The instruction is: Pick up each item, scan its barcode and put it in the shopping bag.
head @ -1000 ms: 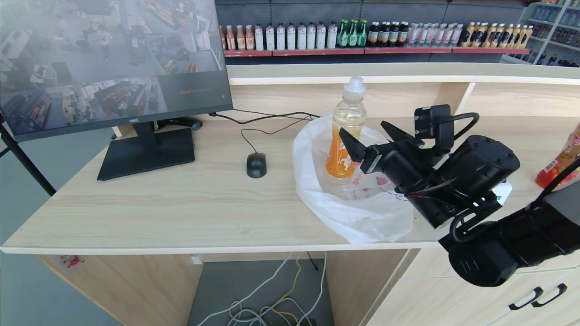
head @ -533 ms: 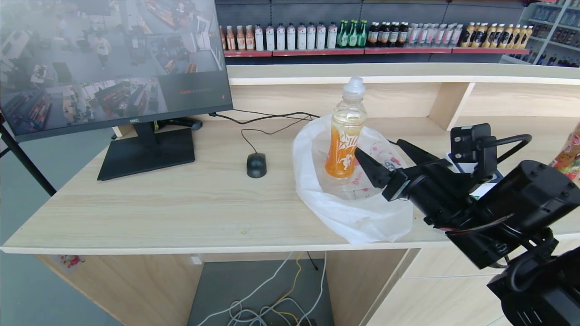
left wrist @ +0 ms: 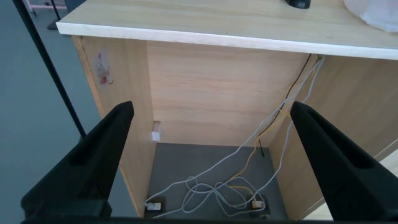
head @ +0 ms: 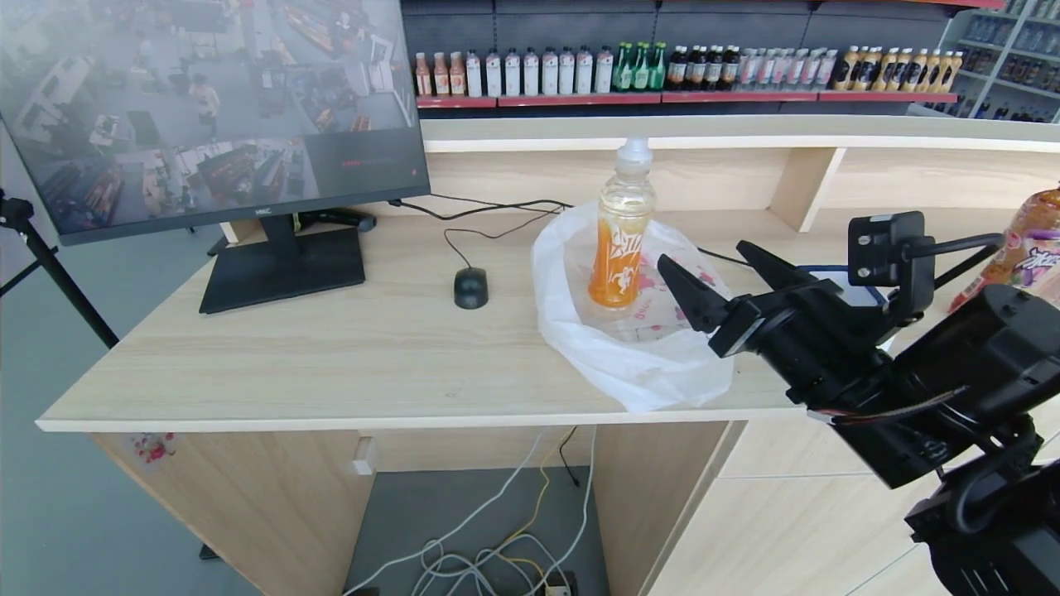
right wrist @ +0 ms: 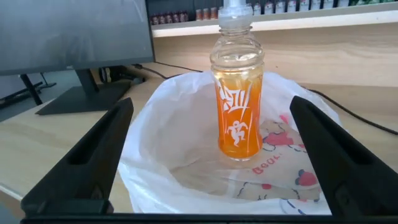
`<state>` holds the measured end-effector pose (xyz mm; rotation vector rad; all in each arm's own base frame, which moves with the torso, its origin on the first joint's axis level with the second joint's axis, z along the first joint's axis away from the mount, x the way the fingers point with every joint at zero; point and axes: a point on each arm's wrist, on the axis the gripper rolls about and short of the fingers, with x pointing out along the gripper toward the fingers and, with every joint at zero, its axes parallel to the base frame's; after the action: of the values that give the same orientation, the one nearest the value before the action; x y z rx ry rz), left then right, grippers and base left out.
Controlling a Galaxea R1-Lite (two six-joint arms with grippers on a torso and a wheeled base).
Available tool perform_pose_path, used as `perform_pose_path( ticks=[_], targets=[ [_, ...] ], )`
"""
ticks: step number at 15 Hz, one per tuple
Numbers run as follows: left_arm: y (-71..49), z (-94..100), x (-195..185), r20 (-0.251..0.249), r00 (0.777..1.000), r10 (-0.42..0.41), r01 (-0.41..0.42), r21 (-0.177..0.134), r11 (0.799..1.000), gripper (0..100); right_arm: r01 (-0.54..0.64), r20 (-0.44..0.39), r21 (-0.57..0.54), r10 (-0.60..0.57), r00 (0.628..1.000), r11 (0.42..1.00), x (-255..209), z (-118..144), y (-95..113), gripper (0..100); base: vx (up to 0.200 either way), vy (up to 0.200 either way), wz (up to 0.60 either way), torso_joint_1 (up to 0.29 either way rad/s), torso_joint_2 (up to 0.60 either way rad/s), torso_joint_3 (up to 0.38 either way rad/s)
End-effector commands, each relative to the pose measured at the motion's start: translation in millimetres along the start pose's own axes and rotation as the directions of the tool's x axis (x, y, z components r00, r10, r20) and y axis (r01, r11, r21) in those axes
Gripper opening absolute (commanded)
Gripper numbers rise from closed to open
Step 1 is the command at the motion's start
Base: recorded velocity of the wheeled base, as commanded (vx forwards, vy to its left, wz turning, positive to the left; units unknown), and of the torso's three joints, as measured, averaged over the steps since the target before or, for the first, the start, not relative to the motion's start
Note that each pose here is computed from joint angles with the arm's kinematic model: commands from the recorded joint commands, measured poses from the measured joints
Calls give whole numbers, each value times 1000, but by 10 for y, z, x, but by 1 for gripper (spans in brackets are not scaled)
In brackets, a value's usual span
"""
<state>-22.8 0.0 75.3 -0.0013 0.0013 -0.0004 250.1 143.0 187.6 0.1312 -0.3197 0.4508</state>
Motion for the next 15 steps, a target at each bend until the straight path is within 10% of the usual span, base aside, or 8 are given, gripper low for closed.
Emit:
perform_pose_path(
  ticks=[1,15],
  targets=[
    [0,0,0,0,1000,0,0,0,1000,100,1,-8,-1,-1,1000,1000,3,-20,-2,100,0,0,0,0,0,0],
    [0,-2,0,-2,1000,0,0,-2,1000,100,8,-41,-1,-8,999,1000,-48,-83,-26,100,0,-171,0,4,2,2]
  ],
)
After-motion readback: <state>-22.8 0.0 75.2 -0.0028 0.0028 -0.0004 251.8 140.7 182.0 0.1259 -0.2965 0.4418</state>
